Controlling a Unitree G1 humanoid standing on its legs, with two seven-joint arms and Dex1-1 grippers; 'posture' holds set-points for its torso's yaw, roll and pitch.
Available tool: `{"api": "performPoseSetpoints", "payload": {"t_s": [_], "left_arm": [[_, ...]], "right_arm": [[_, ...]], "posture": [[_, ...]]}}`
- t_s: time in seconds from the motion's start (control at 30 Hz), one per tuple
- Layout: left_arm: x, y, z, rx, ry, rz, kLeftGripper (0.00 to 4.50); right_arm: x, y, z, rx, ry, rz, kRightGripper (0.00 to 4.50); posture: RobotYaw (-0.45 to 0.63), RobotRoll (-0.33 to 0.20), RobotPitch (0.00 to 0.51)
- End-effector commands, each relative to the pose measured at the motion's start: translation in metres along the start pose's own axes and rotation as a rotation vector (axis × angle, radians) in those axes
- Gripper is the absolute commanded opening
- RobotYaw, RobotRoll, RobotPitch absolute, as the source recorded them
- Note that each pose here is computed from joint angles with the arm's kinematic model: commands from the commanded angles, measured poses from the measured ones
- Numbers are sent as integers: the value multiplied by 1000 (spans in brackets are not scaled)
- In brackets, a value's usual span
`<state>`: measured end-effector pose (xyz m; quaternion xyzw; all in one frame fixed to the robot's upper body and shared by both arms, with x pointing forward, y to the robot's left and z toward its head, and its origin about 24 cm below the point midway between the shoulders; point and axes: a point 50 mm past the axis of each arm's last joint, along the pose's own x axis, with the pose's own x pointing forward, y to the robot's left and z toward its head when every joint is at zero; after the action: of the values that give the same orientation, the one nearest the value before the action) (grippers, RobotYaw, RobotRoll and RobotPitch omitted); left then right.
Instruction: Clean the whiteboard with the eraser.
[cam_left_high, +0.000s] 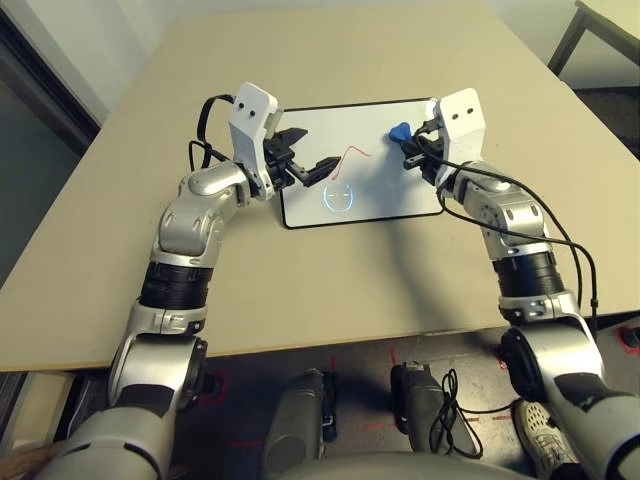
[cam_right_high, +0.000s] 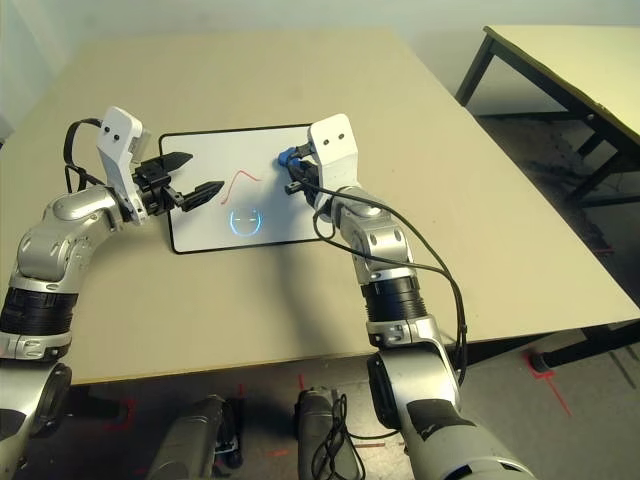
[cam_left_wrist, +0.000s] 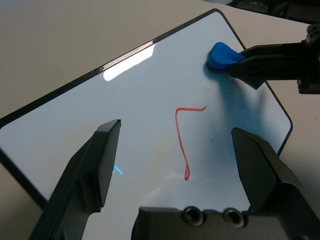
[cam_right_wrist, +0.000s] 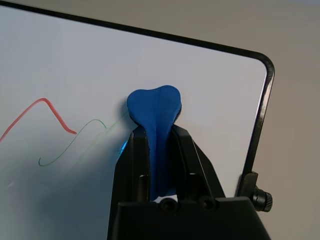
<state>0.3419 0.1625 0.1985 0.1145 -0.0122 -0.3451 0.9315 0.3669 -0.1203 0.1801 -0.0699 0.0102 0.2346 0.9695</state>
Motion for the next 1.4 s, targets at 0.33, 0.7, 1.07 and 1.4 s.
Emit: {"api": "performPoseSetpoints", "payload": {"t_s": [0.33,0.7,1.07,1.4], "left_arm": [[2,-4,-2,1,10,-18,4500],[5,-7,-2,-1,5,-31,4500],[5,-7,0,-2,2,-32,4500],[6,-7,0,-3,2,-31,4500]], "right_arm": [[-14,33,-36,10,189,134,523],[-9,-7,-24,-23,149,-61,514],[-22,21,-52,12,269,33,512],[-7,4,-14,8,108,-35,491]], "posture": [[-40,0,169],[-45,0,170],[-46,0,178],[-45,0,183]]}}
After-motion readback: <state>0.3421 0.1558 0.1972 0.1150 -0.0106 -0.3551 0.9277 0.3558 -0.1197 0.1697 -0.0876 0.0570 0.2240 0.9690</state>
